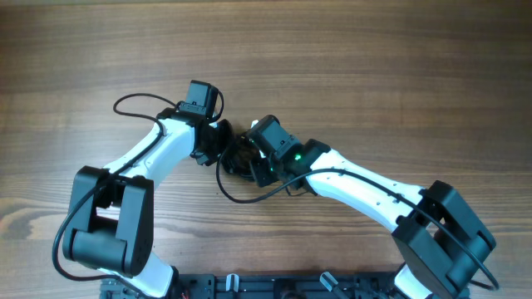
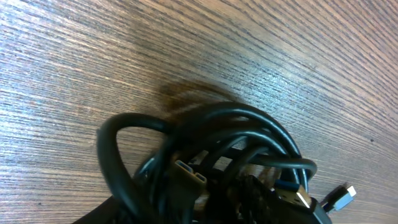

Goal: Untangle cables

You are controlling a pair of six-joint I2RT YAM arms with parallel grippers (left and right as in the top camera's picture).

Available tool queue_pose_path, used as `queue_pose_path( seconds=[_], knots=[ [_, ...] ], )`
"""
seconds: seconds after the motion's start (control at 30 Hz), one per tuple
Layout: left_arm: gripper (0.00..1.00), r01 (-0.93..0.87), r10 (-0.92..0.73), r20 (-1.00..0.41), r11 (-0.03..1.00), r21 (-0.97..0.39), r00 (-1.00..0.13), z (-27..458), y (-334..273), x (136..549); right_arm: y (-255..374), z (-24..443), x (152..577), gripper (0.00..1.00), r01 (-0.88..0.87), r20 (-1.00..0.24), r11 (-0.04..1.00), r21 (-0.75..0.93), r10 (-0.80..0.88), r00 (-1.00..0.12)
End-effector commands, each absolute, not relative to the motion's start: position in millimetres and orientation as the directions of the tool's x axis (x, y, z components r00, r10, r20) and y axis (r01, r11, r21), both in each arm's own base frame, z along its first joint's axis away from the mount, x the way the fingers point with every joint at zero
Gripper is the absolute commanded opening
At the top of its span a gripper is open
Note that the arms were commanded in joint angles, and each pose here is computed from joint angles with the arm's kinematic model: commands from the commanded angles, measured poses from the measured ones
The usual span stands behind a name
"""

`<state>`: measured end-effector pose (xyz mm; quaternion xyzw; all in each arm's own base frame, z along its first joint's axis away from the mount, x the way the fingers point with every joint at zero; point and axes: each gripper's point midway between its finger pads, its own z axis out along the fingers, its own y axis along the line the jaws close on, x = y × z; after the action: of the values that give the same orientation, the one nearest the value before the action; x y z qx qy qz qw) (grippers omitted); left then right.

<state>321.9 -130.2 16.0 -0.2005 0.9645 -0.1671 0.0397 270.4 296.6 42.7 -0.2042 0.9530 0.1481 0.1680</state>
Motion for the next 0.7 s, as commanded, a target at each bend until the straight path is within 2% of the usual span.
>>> queue_pose_path(
  seconds=[0.0, 0.13, 0.4, 0.5, 0.67],
  knots=[
    [0.5, -0.387, -0.407, 0.009, 0.861, -0.329, -0.913, 10, -130, 321, 284, 31, 280, 0.28, -0.46, -0.383, 0.879, 0.125, -0.385, -0.84],
    [0.5, -0.387, -0.407, 0.009, 0.861, -0.329, -0.913, 10, -130, 321, 267, 31, 292, 0.27, -0.45, -0.405, 0.893, 0.005, -0.41, -0.817],
    [0.5, -0.39, -0.409, 0.013, 0.858, -0.334, -0.912, 10, -131, 321, 267, 30, 293, 0.26, -0.486, -0.41, 0.874, -0.02, -0.45, -0.793],
    [0.56, -0.385, -0.402, 0.027, 0.852, -0.356, -0.915, 12, -135, 321, 267, 30, 293, 0.26, -0.488, -0.411, 0.873, -0.02, -0.452, -0.792],
    [0.58, -0.384, -0.4, 0.033, 0.849, -0.363, -0.916, 12, -137, 320, 269, 30, 295, 0.25, -0.504, -0.421, 0.863, -0.025, -0.467, -0.778]
  ],
)
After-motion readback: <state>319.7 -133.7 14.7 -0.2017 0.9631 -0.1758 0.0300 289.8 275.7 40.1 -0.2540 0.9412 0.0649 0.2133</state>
